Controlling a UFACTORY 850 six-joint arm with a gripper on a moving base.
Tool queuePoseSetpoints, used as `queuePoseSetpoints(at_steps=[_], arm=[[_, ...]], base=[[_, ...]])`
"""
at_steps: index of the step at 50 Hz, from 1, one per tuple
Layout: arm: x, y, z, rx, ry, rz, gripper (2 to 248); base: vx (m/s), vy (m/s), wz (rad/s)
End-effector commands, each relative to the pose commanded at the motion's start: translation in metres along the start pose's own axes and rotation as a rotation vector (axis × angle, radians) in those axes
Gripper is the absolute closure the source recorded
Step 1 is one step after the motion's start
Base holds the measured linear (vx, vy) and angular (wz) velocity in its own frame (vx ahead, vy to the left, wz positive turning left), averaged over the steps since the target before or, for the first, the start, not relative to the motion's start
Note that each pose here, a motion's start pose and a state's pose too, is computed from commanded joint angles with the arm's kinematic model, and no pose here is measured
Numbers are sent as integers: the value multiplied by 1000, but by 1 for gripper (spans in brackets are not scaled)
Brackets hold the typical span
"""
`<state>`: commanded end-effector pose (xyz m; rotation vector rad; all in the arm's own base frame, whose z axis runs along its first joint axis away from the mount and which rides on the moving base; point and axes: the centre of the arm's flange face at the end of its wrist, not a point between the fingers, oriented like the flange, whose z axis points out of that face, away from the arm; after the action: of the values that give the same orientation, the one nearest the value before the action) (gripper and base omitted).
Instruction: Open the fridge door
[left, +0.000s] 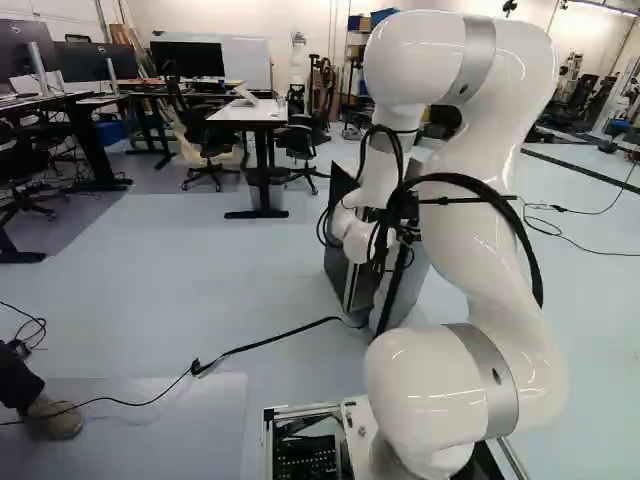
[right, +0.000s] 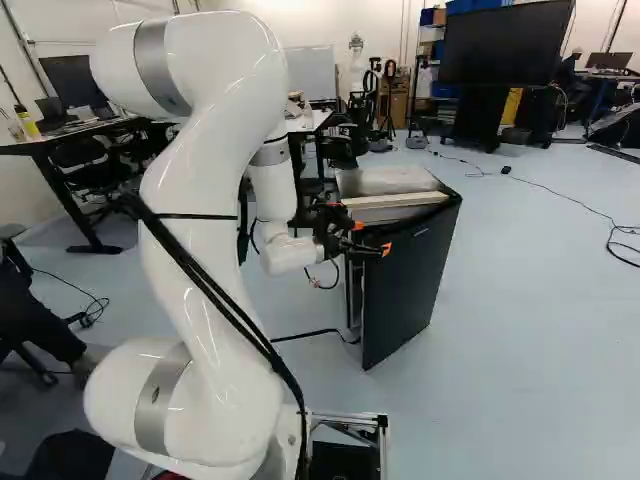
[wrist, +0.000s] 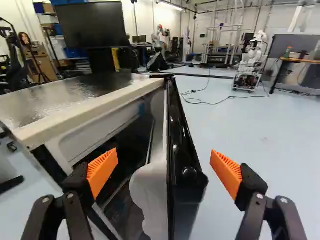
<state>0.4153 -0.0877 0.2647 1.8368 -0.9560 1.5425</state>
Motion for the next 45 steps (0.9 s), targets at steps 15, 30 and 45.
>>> queuePoseSetpoints(at_steps=[15, 30, 45], arm=[[5, 34, -3, -137, 24, 13, 3], [9, 65, -5, -256, 35, 21, 3], [11, 92, -5, -350, 33, 27, 3]], base=[[0, 0, 0], [0, 0, 0], [0, 0, 0]])
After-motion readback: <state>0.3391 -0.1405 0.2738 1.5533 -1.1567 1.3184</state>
